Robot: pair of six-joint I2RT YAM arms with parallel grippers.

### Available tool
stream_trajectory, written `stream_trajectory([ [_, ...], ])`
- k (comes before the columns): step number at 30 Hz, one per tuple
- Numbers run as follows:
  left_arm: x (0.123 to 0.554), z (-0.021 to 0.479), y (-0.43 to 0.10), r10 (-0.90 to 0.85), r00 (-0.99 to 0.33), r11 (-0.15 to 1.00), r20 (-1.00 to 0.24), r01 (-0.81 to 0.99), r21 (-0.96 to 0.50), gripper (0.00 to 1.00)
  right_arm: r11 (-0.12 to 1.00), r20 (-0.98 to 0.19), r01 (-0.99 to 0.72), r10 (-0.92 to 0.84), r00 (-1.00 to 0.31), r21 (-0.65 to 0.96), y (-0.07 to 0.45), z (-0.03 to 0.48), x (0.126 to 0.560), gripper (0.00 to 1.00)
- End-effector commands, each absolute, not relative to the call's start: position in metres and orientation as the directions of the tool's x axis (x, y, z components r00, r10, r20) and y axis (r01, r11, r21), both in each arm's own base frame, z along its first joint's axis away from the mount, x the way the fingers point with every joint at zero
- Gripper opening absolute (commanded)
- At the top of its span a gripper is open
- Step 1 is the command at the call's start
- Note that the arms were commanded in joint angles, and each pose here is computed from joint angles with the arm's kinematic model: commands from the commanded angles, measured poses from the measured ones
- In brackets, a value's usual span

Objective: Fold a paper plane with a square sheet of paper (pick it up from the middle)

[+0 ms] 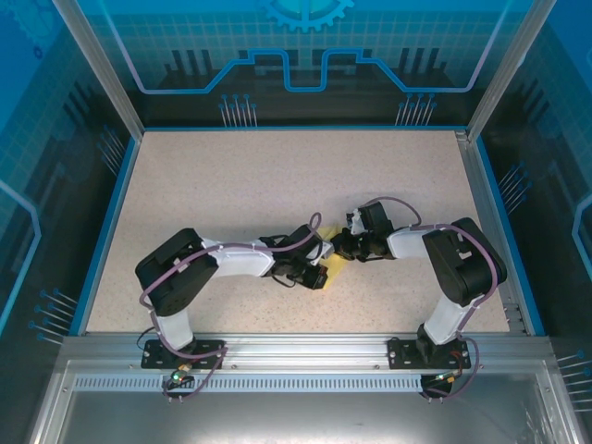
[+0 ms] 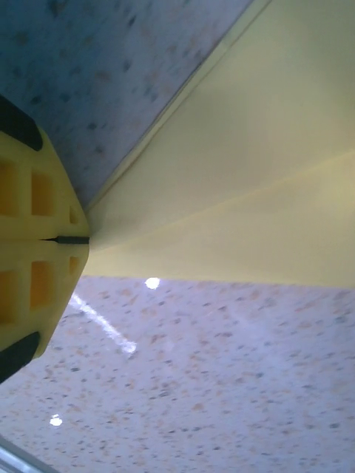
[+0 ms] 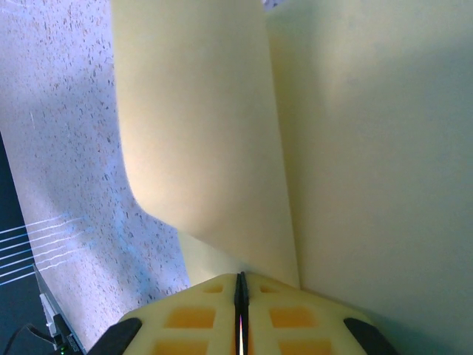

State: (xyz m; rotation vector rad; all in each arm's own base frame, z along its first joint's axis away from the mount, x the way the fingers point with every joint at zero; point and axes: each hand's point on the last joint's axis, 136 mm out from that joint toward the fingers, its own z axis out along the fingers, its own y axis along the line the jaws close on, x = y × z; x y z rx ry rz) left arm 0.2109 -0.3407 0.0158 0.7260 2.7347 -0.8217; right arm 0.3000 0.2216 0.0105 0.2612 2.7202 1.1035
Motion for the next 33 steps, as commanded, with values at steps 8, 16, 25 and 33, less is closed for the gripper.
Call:
stream_trajectory([
  [8,0.174,0.002,-0.318,0.475,-0.844,0.745,-0.249,0.536,-0.398,0.0,0.795,-0.013,0.198,0.251,-0.968,0.573,0.196,-0.032,0.267,0.11],
  [16,0.2,0.074,-0.345,0.414,-0.807,0.685,-0.42,0.58,-0.44,0.0,0.791,-0.013,0.188,0.24,-0.971,0.582,0.199,-0.032,0.264,0.11],
  [25,0.221,0.062,-0.365,0.4,-0.805,0.666,-0.439,0.584,-0.464,0.0,0.766,-0.006,0.185,0.239,-0.971,0.616,0.205,-0.03,0.263,0.11],
  [33,0.229,0.024,-0.353,0.433,-0.802,0.701,-0.411,0.587,-0.406,0.0,0.763,-0.009,0.176,0.232,-0.973,0.622,0.206,-0.025,0.265,0.11],
])
